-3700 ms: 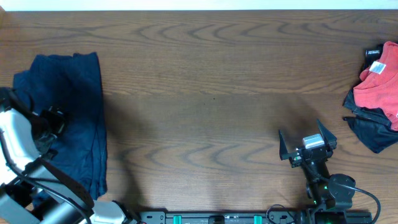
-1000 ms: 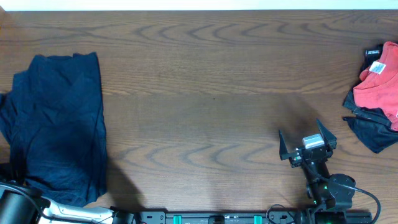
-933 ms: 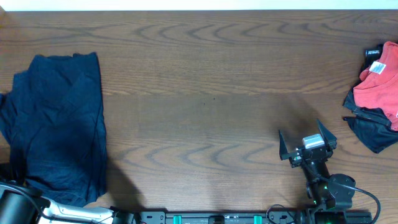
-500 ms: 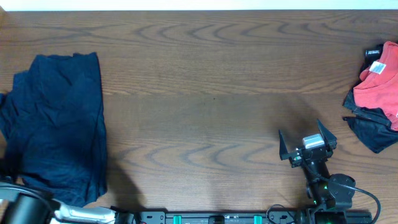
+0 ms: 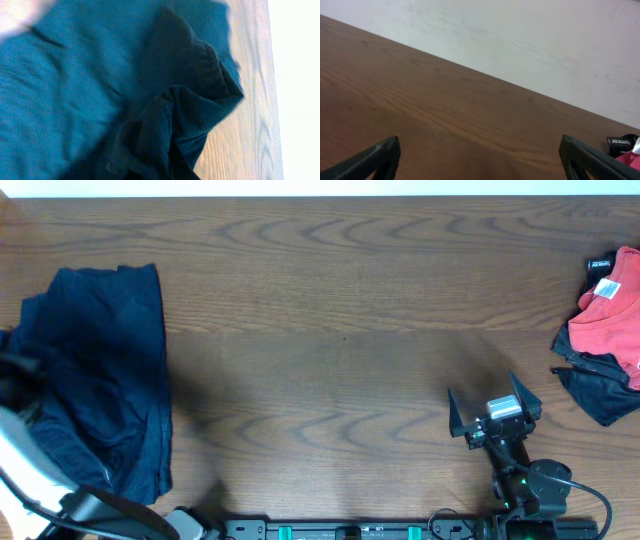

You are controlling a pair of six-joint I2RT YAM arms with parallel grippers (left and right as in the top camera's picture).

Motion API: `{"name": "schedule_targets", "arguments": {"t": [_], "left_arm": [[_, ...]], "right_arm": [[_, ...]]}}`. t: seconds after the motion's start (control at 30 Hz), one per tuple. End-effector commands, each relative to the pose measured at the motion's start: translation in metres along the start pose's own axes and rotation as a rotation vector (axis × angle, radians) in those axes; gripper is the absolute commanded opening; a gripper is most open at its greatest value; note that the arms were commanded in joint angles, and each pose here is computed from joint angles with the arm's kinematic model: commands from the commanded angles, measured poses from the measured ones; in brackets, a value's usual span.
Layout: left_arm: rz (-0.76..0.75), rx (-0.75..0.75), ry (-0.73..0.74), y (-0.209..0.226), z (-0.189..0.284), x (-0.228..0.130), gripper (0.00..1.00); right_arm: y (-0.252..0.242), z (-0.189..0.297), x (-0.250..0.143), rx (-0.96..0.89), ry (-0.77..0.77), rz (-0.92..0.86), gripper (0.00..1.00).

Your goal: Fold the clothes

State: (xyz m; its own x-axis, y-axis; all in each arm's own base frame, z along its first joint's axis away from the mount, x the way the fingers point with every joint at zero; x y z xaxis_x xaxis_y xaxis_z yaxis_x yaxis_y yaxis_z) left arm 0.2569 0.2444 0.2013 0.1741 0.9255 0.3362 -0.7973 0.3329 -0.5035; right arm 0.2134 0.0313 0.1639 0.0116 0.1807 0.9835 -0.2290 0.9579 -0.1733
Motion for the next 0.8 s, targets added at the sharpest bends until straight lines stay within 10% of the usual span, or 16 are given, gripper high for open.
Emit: {"name": "schedule_targets", "arguments": {"t": [0.0,0.77], "left_arm": [[-0.098,-0.081,0.085,-0.041,-0.004,-0.034,0.06],[-0.975,-0.423,0.473,-0.187,0.016,-0.300,0.06]], "right_arm": [[-0.002,0.000,-0.002,-0.011,0.006,-0.010,0.99],[-0.002,0.000,-0.002,-0.011,0.007,-0.011,0.99]]}}
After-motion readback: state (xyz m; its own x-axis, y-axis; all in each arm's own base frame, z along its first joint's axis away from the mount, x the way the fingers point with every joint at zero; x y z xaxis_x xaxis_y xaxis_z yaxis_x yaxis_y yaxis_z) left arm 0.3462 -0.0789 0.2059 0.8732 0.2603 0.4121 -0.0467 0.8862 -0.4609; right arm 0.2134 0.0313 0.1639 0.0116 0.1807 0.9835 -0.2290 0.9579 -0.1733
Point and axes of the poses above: each gripper's point midway between its finger pads, its own z axis back along the fingers, its own y axis along the line the jaws close on, x = y × z, the point moved 3 cm from there along z, back along the fingers, and after that the axes turned 4 degrees about -z, right-handed, at the moved point
